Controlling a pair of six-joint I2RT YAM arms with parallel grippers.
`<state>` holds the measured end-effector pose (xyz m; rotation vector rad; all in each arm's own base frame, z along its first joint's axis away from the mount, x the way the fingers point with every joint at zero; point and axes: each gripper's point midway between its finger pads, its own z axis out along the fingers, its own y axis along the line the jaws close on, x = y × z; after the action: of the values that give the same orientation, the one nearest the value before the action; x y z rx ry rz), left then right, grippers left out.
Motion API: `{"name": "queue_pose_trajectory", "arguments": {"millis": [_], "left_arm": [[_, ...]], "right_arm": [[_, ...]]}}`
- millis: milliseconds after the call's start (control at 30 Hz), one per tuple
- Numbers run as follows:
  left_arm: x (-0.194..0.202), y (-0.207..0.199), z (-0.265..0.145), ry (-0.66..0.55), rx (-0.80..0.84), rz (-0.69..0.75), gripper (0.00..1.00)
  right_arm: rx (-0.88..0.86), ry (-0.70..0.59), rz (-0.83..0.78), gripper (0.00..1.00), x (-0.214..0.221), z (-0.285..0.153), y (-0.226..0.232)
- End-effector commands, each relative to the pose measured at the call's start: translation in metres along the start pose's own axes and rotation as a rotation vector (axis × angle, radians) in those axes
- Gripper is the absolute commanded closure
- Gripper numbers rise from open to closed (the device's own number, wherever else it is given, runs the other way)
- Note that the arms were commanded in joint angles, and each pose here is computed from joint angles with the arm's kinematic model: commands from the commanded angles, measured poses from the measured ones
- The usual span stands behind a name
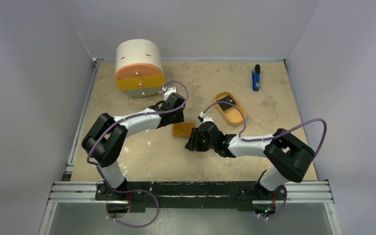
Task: Put the credit cards into the card holder
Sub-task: Adjust the card holder at the center of the board.
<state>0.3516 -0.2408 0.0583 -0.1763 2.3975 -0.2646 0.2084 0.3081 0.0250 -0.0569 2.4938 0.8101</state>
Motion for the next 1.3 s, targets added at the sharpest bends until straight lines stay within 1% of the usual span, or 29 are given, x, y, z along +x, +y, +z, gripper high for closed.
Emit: {"name": "queue_pose_trajectory", "arguments": {"millis": [0, 100, 233, 367, 633, 733, 900, 1033, 1167, 1267], "left_arm": [[-0.021, -0.016, 0.01, -0.032, 0.048, 0.011, 0.64], [-0.011, -0.01, 0.02, -0.001, 0.029, 0.015, 0.67], [0.013, -0.003, 0.028, 0.059, 0.028, 0.0, 0.72], [0.029, 0.005, 0.023, 0.085, 0.035, -0.03, 0.76], [0.068, 0.008, 0.004, 0.164, 0.122, -0.089, 0.83], [0.088, 0.004, -0.008, 0.19, 0.153, -0.073, 0.83], [0.115, -0.014, -0.03, 0.197, 0.19, -0.033, 0.83], [0.122, -0.031, -0.043, 0.176, 0.264, -0.083, 0.84], [0.13, -0.041, -0.053, 0.175, 0.311, -0.112, 0.84], [0.13, -0.044, -0.059, 0.165, 0.328, -0.116, 0.84]], "right_arm": [[0.037, -0.028, 0.063, 0.56, -0.006, 0.006, -0.002], [0.059, -0.047, 0.125, 0.58, -0.007, 0.006, -0.008], [0.062, -0.084, 0.159, 0.58, -0.012, 0.003, -0.01], [0.078, -0.098, 0.173, 0.6, -0.015, -0.001, -0.014], [0.123, -0.107, 0.22, 0.61, -0.014, -0.008, -0.034], [0.128, -0.114, 0.247, 0.61, -0.012, -0.012, -0.041], [0.116, -0.13, 0.273, 0.61, -0.016, -0.017, -0.046], [0.105, -0.134, 0.272, 0.6, -0.027, -0.018, -0.046], [0.082, -0.117, 0.238, 0.59, -0.04, -0.017, -0.045], [0.077, -0.1, 0.17, 0.59, -0.049, -0.016, -0.04]]}}
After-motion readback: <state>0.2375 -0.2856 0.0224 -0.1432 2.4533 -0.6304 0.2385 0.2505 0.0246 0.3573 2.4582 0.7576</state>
